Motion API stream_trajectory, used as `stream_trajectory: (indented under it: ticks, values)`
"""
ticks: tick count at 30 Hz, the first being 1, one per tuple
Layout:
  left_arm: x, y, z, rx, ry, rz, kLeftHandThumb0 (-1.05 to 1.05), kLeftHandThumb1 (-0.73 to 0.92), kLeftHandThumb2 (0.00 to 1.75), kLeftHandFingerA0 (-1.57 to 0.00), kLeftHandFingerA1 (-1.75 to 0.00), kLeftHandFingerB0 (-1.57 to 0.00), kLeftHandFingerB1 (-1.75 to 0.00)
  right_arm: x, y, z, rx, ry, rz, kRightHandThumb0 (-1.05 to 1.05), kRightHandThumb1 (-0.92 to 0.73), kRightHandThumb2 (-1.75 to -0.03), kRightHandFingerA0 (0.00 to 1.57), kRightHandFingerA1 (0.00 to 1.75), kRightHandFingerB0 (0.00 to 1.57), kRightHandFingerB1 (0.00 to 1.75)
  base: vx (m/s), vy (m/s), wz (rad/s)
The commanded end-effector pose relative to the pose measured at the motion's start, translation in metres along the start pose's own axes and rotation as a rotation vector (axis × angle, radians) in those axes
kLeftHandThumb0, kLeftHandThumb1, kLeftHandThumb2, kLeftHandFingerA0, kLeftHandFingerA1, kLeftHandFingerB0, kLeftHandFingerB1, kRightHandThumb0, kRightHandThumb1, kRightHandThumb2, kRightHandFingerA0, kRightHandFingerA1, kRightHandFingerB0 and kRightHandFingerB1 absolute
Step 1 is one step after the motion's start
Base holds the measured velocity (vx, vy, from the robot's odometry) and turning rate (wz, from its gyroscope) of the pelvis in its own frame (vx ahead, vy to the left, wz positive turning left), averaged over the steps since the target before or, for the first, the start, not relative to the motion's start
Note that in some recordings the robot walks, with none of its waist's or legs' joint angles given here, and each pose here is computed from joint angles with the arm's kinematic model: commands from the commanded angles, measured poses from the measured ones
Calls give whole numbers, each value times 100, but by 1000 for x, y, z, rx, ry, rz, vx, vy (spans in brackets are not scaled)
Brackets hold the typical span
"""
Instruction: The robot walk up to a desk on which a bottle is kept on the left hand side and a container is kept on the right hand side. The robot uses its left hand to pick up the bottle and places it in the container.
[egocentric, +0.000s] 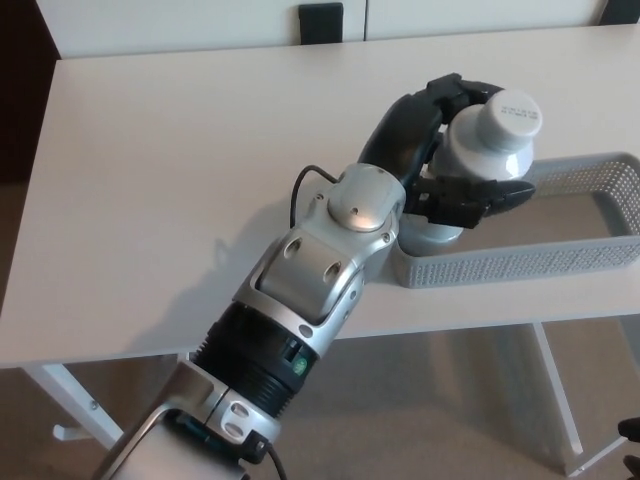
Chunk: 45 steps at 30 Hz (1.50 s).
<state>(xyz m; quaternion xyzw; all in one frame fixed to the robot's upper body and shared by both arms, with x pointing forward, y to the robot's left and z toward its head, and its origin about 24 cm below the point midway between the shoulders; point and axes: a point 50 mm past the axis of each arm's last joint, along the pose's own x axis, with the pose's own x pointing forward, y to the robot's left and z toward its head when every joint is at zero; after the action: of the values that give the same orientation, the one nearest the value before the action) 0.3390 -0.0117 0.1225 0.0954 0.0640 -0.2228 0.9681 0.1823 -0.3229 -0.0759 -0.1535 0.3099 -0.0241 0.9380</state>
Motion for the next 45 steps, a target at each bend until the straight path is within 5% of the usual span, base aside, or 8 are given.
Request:
stream_trajectory:
  ticks: [1, 12, 16, 24, 28, 32, 33, 45]
  values:
    - [-4, -58, 53, -101, -138, -288, -90, 58, 58, 0, 0, 0, 0, 1, -12, 11, -61, -29, -16, -72, -47, -56, 94, 47, 84, 44, 0, 0, 0]
    - [-8, -20, 55, 6, -194, -274, -89, 48, 84, 0, 0, 0, 0, 1, -11, 9, -110, 4, 14, -74, -48, -56, 92, 46, 84, 44, 0, 0, 0]
    - [-24, 6, 90, 6, -336, -277, -88, 57, 58, 0, 0, 0, 0, 2, -9, 8, -138, 16, 20, -72, -48, -56, 91, 46, 83, 44, 0, 0, 0]
    - [-118, 76, 180, 94, -747, -166, -88, 60, 58, 0, 0, 0, 0, -1, -10, 2, -151, 31, 20, -72, -47, -56, 91, 46, 81, 43, 0, 0, 0]
    - [-164, 113, 187, 203, -867, -48, -84, 47, 90, 0, -4, 0, -9, -4, -11, -3, -155, 39, 13, -72, -48, -56, 93, 47, 82, 44, 0, 0, 0]
    - [-202, 152, 174, 294, -857, 95, -91, 45, 76, -1, -14, 0, -8, -9, -11, -13, -131, 69, 11, -92, -43, -80, 95, 53, 84, 50, 0, 0, 0]
    - [-209, 160, 169, 296, -852, 129, -74, 40, 87, 0, -12, 0, -13, -9, -10, -14, -125, 74, 11, -73, -48, -56, 92, 46, 84, 44, 0, 0, 0]
    - [-284, 280, -6, -31, -352, 606, -64, 46, 83, 0, -22, 0, -18, -10, -13, -18, -75, 92, -70, -70, -46, -56, 92, 46, 84, 44, 0, 0, 0]
